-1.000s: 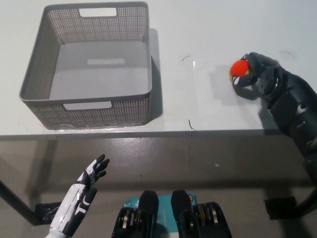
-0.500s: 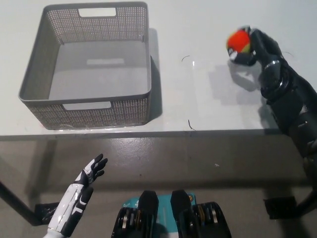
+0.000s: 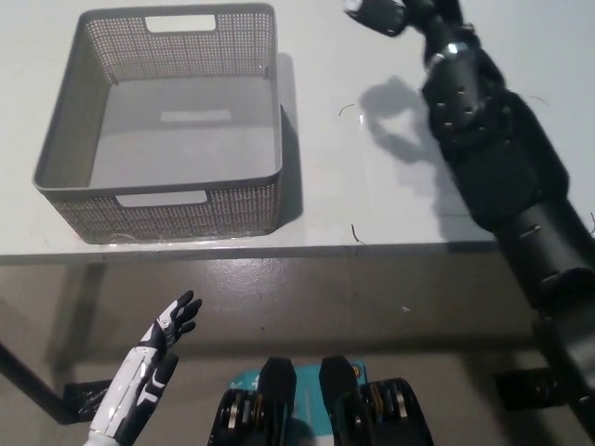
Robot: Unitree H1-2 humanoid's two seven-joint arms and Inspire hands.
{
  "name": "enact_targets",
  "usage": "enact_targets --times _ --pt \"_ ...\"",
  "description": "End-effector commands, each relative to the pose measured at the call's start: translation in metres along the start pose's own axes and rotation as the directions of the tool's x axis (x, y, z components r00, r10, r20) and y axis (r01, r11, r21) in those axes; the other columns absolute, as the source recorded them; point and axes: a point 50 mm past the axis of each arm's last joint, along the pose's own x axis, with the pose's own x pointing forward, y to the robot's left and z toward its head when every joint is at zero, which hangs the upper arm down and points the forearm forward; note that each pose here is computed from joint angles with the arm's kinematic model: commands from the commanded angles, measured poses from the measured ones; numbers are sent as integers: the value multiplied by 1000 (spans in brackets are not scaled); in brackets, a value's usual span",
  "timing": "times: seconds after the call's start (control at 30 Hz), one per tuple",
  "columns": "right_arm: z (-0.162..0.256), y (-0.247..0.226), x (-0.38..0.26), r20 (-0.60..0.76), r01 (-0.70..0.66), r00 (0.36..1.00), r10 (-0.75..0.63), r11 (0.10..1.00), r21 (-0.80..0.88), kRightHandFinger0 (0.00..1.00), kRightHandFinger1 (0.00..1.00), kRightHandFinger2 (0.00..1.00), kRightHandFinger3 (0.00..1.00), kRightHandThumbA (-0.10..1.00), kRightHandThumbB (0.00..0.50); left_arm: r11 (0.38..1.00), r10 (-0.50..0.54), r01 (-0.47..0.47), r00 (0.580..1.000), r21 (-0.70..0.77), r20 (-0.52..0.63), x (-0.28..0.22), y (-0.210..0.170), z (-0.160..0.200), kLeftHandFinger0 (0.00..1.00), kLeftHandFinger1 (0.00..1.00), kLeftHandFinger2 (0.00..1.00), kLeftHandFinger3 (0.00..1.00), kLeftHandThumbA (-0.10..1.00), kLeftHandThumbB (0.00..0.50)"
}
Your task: Use the right hand to pick up a tennis ball and put it into a container on the left side
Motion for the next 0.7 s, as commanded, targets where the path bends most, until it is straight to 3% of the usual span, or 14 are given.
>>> enact_targets --times 0.0,0.2,0.27,0.37,0.57,0.67 --pt "53 3 17 108 -12 994 12 1000 2 19 502 830 916 -100 170 1000 -8 8 999 9 33 -3 2 5 1000 1000 1000 1000 1000 274" --pt "93 49 21 135 -124 983 123 992 -7 14 500 888 991 -100 152 1000 -21 21 999 0 25 -4 -2 2 1000 1000 1000 1000 1000 277" --pt "102 65 22 137 -145 980 145 989 -10 9 498 890 994 -100 171 1000 -25 25 999 -6 25 -3 -3 1 1000 1000 1000 1000 1000 284" --pt "108 92 21 124 -198 972 199 980 -24 0 417 834 898 -100 176 999 -36 36 999 -15 18 -2 -6 2 1000 1000 1000 1000 995 294" --pt "106 141 14 50 -298 952 303 951 -84 0 458 929 942 -100 183 999 -41 42 999 -6 27 2 -6 1 1000 1000 1000 1000 1000 304" --pt "99 152 9 28 -312 948 317 943 -115 0 424 843 858 -100 199 999 -42 42 999 -5 25 3 -4 1 1000 1000 1000 1000 1000 312"
